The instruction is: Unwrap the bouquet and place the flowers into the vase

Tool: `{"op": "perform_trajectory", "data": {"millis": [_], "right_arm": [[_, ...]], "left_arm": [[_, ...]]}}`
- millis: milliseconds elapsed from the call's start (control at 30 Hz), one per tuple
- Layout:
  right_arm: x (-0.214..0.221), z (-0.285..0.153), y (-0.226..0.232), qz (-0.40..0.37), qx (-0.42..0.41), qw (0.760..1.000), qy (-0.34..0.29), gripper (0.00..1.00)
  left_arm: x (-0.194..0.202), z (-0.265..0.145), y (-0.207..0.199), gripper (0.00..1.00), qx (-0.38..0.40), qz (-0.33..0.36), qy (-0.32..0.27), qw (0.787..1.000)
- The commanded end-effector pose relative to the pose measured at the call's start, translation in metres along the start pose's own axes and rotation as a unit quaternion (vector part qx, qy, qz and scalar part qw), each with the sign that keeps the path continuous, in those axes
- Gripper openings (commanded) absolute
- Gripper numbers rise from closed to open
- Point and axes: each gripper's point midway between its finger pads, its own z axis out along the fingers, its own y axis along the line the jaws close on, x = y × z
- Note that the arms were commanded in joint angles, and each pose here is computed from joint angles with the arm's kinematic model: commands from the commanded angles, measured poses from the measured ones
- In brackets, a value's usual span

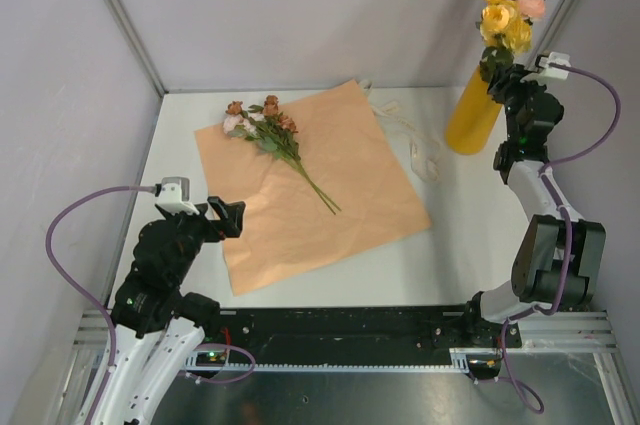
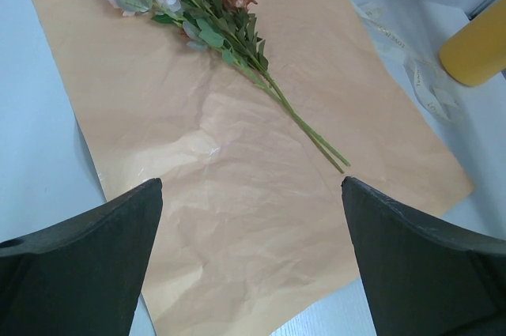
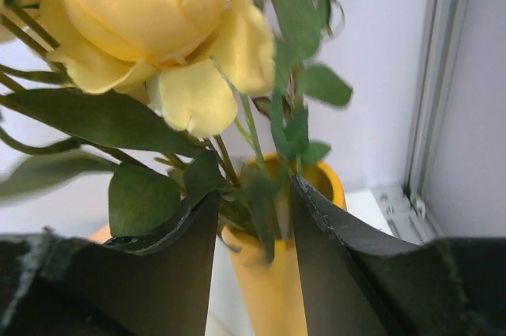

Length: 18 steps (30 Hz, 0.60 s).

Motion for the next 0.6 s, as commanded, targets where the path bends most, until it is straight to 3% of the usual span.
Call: {"op": "perform_trajectory", "data": {"millis": [0,167,333,567], "right_arm": [[0.013,-0.01,-0.012,-0.001,0.046,0.997,0.067,0.46],[0.017,-0.028,-0.024,0.024,0.104,0.988,0.116,0.46],[0.003,-0.042,-0.013,0.047,0.106,0.986,0.122,0.5],[0.001,-0.073,-0.008,0.061,0.124,0.975,0.176,0.61]], "left_arm": [[-0.02,-0.007,-0.007,1.0,0.014,-0.003,-0.029,0.999],[-0.02,-0.007,-0.007,1.0,0.014,-0.003,-0.029,0.999],[-0.019,-0.007,-0.009,1.0,0.018,-0.003,-0.026,1.0],[-0.018,-0.006,-0.01,0.99,0.022,-0.003,-0.022,0.999]]}}
